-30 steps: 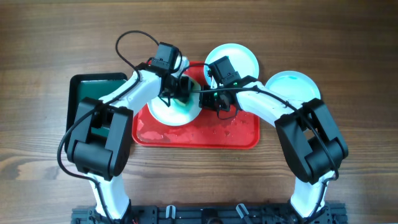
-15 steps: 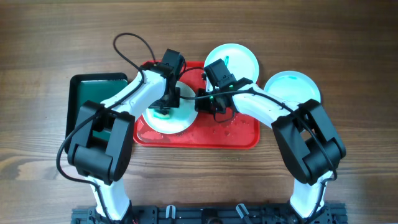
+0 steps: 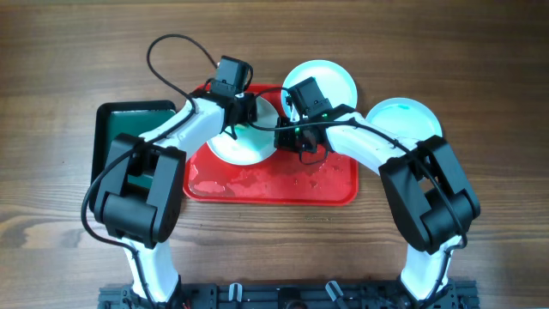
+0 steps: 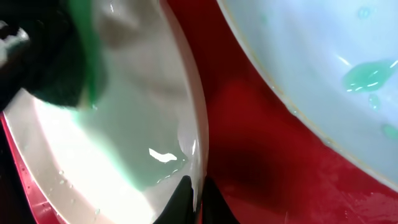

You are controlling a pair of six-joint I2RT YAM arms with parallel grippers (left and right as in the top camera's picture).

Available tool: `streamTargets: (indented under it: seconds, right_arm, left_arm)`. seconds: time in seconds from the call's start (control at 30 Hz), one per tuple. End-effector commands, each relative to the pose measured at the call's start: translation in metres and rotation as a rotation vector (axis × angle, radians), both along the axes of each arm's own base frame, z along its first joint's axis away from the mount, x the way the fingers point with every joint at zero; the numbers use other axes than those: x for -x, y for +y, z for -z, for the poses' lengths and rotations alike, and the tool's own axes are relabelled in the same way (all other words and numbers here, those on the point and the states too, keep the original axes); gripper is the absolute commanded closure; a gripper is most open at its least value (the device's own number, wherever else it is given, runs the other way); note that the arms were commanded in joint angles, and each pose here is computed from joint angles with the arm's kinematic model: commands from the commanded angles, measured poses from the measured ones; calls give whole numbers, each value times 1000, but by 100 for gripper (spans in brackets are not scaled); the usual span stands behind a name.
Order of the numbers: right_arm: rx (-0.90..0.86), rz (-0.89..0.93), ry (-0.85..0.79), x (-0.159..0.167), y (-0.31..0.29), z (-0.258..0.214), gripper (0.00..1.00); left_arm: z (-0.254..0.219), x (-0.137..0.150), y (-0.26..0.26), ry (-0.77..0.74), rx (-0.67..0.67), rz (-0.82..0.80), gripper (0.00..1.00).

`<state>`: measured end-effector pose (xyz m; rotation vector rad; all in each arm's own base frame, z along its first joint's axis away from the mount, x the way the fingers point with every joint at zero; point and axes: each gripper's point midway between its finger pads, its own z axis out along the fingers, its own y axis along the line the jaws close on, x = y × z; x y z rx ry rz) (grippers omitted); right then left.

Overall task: Clean dirty plates on tray and stack at the side
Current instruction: 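Scrub the second plate with the sponge in the left gripper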

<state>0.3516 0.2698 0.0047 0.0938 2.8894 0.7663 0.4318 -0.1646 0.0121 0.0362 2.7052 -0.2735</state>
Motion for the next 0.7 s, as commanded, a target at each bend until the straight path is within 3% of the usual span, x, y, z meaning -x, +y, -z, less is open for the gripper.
streamTargets:
  seconds: [0.0, 0.13, 0.23, 0.33, 0.47, 0.57, 0.67]
  right_arm:
    - [26, -44, 20, 11, 1, 13, 96]
    - [25, -45, 17, 11, 2, 13, 96]
    - [25, -45, 18, 11, 2, 13, 96]
    - [22, -46, 20, 11, 2, 13, 96]
    - [16, -49, 22, 12, 3, 12, 96]
    - [17, -49, 23, 12, 3, 12, 96]
    - [16, -49, 23, 12, 3, 12, 95]
  left_arm:
    - [21, 52, -35, 177, 127, 302, 96]
    - [28, 100, -25, 337, 93, 457, 96]
    - [34, 115, 1, 418, -19, 441, 96]
    - [40, 114, 62, 463, -326, 261, 96]
    - [14, 97, 146, 366, -750, -112, 96]
    - [-5, 91, 161, 305, -831, -237, 96]
    - [-28, 74, 155, 239, -771, -333, 96]
